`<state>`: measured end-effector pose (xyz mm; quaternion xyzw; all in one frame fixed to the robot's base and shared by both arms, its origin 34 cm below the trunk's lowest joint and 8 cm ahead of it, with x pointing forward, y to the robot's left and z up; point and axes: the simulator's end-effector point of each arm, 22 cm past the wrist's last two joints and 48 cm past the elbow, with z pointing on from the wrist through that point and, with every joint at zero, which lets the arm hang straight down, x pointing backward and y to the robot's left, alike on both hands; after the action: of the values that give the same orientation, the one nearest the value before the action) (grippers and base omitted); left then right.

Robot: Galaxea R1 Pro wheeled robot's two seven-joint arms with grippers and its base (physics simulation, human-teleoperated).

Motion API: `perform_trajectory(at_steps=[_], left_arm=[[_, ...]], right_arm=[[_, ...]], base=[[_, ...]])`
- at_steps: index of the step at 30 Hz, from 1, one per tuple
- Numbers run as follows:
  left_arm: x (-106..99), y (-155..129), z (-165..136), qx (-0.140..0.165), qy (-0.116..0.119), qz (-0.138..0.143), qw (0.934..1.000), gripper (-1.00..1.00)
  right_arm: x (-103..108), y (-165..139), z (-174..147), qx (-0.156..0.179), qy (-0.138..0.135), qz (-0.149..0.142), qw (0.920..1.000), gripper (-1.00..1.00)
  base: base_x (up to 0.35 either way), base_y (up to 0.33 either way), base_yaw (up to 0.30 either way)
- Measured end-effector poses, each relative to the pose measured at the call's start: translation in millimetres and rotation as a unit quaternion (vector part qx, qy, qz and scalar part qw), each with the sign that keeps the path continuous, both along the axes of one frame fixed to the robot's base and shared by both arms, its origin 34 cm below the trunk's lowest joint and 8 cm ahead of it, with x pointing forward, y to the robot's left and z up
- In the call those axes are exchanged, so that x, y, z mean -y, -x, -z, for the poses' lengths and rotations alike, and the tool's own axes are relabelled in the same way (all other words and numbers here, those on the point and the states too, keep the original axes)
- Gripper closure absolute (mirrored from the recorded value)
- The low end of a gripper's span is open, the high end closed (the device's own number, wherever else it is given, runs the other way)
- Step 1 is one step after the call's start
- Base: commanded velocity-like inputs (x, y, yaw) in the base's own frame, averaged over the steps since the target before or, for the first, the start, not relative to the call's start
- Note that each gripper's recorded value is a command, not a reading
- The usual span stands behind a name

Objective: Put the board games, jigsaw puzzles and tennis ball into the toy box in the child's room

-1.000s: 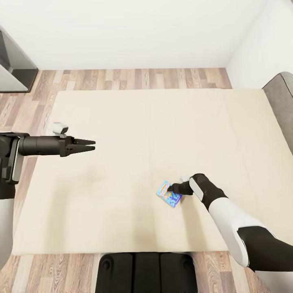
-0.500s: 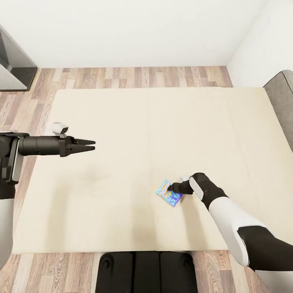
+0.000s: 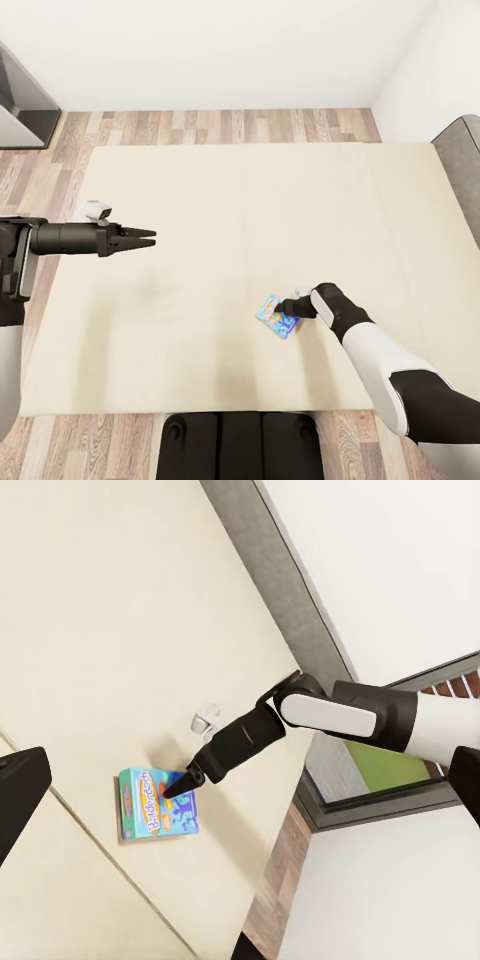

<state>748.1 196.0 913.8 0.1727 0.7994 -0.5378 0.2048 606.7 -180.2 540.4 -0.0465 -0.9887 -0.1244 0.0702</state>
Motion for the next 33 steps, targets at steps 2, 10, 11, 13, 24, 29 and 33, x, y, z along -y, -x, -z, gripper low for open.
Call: perform_trajectory(at_steps=[2,10,11,13,24,29,33], left_arm=[[0.0,0.0,0.0,0.0,0.0,0.0,1.0,-1.0],[0.1,0.2,0.9,-0.001,0.0,0.0,1.0,-1.0],[0.1,0.2,1.2,-0.001,0.0,0.0,1.0,-1.0],[0.0,0.3,2.1,-0.002,0.0,0.0,1.0,-1.0],[-0.5,1.3,8.9,-0.007,-0.001,0.0,1.0,-1.0],[-0.1,1.6,11.0,-0.009,0.0,0.0,1.0,-1.0],[0.2,1.8,11.5,-0.009,0.0,0.0,1.0,-1.0]], right_arm=[[0.2,0.0,0.0,0.0,0.0,0.0,1.0,-1.0],[0.1,0.6,0.6,-0.001,0.0,0.0,1.0,-1.0],[0.0,0.8,0.9,-0.001,0.0,0.0,1.0,-1.0],[-0.6,1.4,1.5,-0.002,0.0,0.0,1.0,-1.0],[-1.5,6.4,6.7,-0.007,-0.001,0.0,1.0,-1.0],[-0.5,8.1,8.5,-0.009,0.0,-0.001,1.0,-1.0],[0.2,8.4,8.8,-0.009,0.0,-0.001,1.0,-1.0]], base=[[0.0,0.0,0.0],[0.0,0.0,0.0],[0.0,0.0,0.0],[0.0,0.0,0.0],[0.0,0.0,0.0],[0.0,0.0,0.0],[0.0,0.0,0.0]])
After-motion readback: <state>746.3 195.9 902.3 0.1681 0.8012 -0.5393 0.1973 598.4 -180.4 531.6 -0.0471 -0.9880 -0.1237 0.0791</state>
